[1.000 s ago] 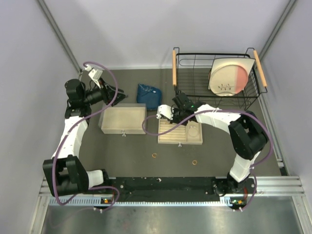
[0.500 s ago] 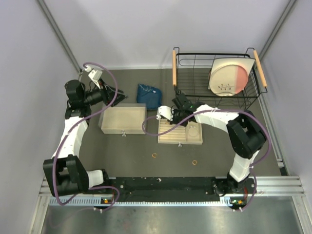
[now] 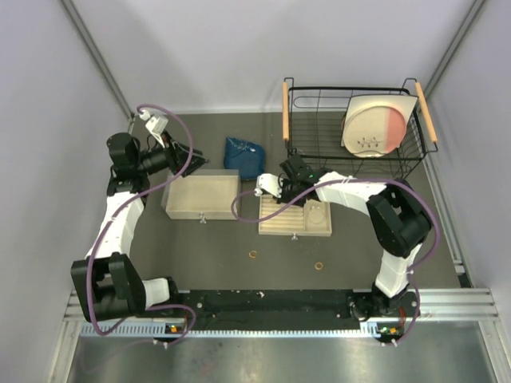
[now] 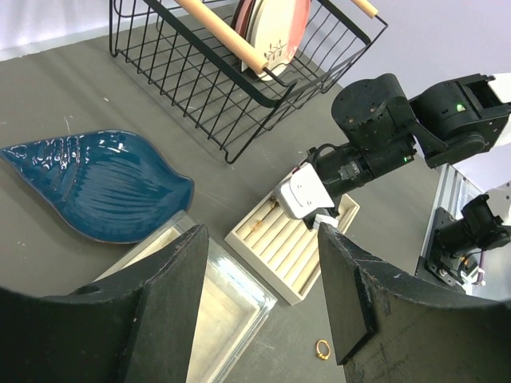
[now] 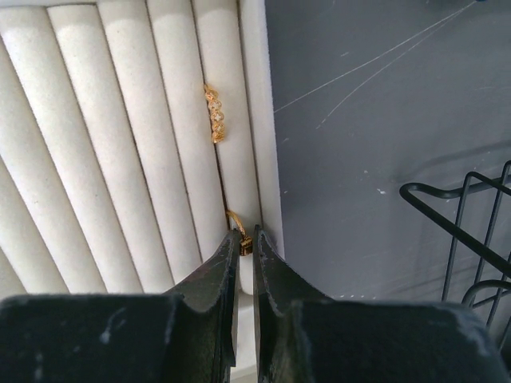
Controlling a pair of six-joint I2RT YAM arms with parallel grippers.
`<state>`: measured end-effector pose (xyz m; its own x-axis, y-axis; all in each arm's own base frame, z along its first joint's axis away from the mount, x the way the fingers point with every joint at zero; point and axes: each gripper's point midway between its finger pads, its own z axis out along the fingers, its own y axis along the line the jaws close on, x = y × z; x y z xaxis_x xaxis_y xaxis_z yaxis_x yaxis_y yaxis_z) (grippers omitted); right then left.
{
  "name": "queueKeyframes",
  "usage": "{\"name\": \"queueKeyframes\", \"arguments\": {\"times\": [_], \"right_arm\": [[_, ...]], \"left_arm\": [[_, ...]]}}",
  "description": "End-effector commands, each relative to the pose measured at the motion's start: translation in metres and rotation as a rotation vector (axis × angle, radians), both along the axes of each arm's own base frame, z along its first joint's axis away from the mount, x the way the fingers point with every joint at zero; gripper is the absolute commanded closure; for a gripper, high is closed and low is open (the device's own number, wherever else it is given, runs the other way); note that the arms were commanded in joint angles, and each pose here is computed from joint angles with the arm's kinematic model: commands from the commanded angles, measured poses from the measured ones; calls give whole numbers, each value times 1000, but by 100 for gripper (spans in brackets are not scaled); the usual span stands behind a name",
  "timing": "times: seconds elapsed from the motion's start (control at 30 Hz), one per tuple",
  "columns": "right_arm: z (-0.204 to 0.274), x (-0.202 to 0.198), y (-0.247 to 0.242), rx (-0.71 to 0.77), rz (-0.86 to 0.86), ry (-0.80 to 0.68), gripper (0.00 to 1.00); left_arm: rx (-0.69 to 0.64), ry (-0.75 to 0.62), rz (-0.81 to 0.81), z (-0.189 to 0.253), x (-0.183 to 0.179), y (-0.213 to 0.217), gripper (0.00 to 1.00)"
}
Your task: Organize the mixed jewelry
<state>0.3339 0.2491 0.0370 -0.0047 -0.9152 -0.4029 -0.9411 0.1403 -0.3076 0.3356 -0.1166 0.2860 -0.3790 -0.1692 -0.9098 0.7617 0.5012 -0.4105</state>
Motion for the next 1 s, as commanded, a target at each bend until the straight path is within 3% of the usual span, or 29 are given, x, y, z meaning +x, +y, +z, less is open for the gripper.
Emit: {"name": "queueKeyframes", "arguments": {"times": [0.0, 0.4, 0.67, 0.83, 0.97], "right_arm": [[-18, -9, 5, -20, 15, 34, 93], [34, -13, 0, 37, -39, -18, 76], [76, -17, -5, 84, -76, -56, 74], [79, -59, -21, 97, -62, 51, 73], [60, -117, -50, 51, -43, 187, 69]], "left_arm": [[12, -47, -13, 4, -2, 2, 37], [16, -60, -12, 9, -5, 3, 37], [17, -65, -6, 12, -5, 3, 37], [22, -48, 27, 6, -1, 4, 38], [82, -64, 52, 2, 5, 0, 37]]}}
